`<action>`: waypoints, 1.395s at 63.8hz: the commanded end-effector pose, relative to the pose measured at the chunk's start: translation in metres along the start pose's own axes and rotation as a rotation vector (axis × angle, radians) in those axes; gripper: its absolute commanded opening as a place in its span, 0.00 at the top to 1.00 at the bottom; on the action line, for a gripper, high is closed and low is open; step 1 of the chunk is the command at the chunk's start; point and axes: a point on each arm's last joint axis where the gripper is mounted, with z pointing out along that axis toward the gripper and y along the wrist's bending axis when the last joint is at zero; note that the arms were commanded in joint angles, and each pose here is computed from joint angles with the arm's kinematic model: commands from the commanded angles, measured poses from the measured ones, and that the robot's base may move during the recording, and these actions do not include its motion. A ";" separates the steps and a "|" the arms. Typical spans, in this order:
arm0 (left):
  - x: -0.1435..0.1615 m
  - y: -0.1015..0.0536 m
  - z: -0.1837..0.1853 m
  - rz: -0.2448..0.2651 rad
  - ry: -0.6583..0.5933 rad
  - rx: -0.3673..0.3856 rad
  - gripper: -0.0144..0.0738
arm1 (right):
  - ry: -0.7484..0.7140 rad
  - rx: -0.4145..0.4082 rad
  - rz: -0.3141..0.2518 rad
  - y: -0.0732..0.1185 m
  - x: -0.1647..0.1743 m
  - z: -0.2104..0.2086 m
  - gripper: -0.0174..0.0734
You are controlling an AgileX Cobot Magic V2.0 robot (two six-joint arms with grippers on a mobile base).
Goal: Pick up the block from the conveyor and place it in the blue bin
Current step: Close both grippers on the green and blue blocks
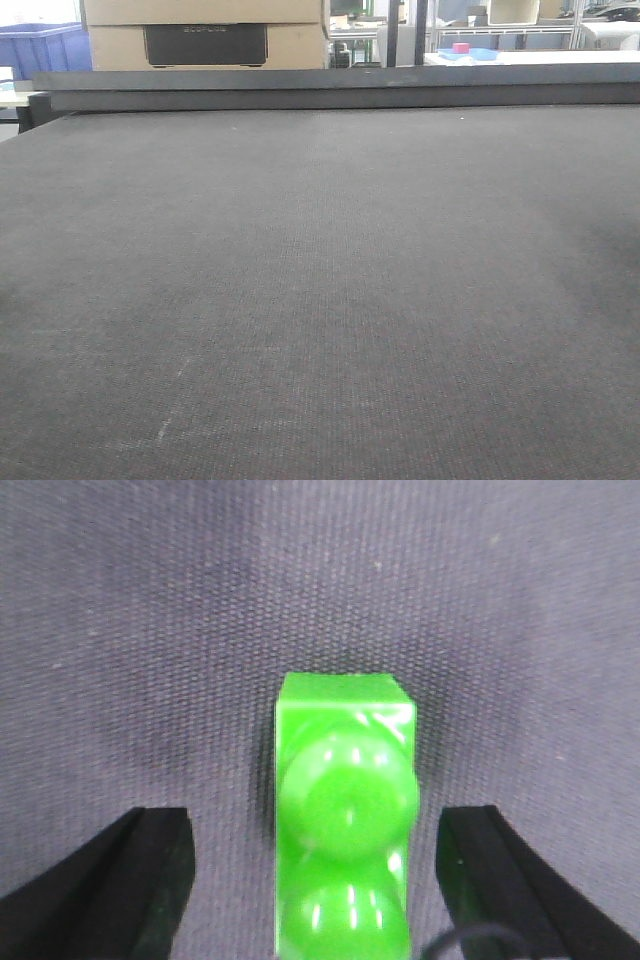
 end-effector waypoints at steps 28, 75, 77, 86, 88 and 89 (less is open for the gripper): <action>-0.016 -0.003 0.023 0.019 0.108 -0.006 0.37 | -0.016 0.005 -0.008 0.000 -0.001 -0.002 0.99; -0.014 -0.002 0.001 0.015 0.024 0.004 0.96 | -0.050 -0.001 -0.008 0.001 -0.004 -0.002 0.99; -0.014 -0.001 -0.002 0.014 0.007 0.005 0.96 | -0.050 -0.001 -0.008 0.001 -0.004 -0.002 0.99; -0.013 -0.006 -0.027 0.064 -0.134 0.023 0.96 | -0.074 -0.006 -0.008 0.001 -0.007 -0.003 0.99; -0.012 -0.008 -0.033 0.078 -0.172 0.028 0.96 | -0.087 -0.008 -0.008 0.001 -0.008 -0.003 0.99; -0.012 -0.009 -0.037 0.086 -0.192 0.031 0.96 | -0.097 -0.010 -0.011 0.001 -0.009 -0.003 0.99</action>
